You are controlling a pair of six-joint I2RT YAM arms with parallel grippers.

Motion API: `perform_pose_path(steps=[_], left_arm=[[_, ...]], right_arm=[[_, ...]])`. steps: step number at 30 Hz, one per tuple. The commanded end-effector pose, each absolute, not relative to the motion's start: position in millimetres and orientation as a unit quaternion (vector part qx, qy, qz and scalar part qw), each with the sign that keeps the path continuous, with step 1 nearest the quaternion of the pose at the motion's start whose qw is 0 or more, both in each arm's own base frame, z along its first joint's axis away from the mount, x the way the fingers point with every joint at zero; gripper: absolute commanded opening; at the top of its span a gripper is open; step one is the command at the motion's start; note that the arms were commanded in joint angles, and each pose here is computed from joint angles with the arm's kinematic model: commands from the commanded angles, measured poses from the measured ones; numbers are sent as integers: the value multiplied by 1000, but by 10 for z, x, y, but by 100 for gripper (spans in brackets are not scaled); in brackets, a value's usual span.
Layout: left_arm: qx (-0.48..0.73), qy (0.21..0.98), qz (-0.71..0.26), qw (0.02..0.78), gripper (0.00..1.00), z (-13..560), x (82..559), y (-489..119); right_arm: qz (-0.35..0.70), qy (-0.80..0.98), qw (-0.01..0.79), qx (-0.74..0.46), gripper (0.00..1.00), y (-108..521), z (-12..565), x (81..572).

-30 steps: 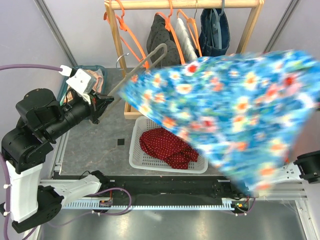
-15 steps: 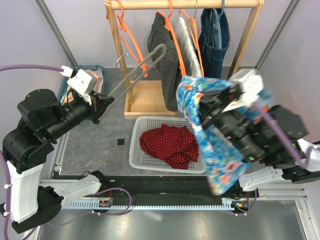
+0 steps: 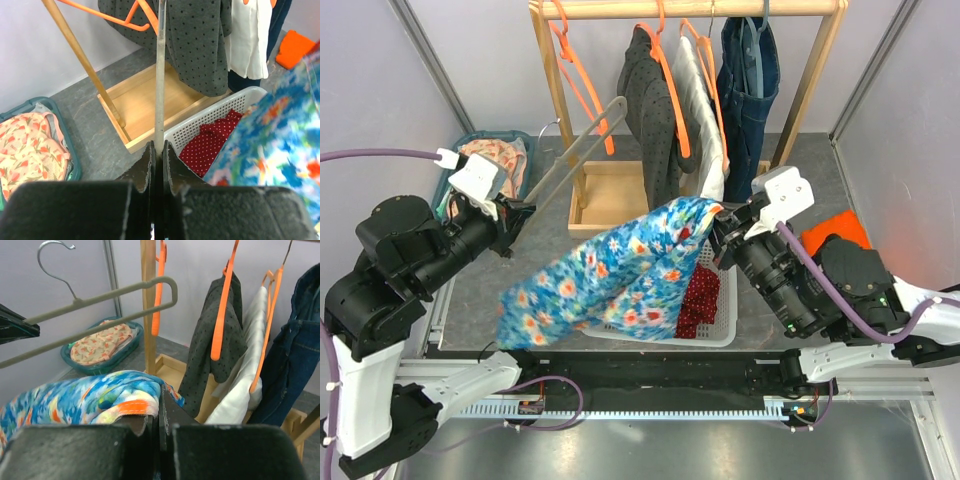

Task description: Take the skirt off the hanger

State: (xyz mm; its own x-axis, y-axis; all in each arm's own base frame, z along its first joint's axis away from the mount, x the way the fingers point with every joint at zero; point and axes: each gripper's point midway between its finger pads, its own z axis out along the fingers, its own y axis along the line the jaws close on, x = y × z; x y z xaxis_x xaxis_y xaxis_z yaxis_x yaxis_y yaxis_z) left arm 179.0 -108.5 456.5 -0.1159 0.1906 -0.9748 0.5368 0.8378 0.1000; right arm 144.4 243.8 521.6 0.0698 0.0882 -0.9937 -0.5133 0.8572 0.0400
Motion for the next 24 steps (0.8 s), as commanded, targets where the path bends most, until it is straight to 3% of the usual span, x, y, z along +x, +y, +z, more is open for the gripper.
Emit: perform_pose_path(steps=[1, 10, 20, 24], left_arm=[[237, 711, -138, 647, 2, 4782, 1852, -1078], [238, 710, -150, 646, 2, 4816, 1858, -1124], [236, 708, -158, 646, 2, 4846, 1847, -1136], [233, 709, -159, 646, 2, 4857, 1863, -1140]], right_arm=[[207, 660, 712, -118, 0, 2242, 5139, 1500], [78, 685, 715, -113, 0, 2086, 4792, 1639], [72, 680, 718, -128, 0, 2295, 4889, 1718], [31, 686, 712, -144, 0, 2447, 4617, 1908]])
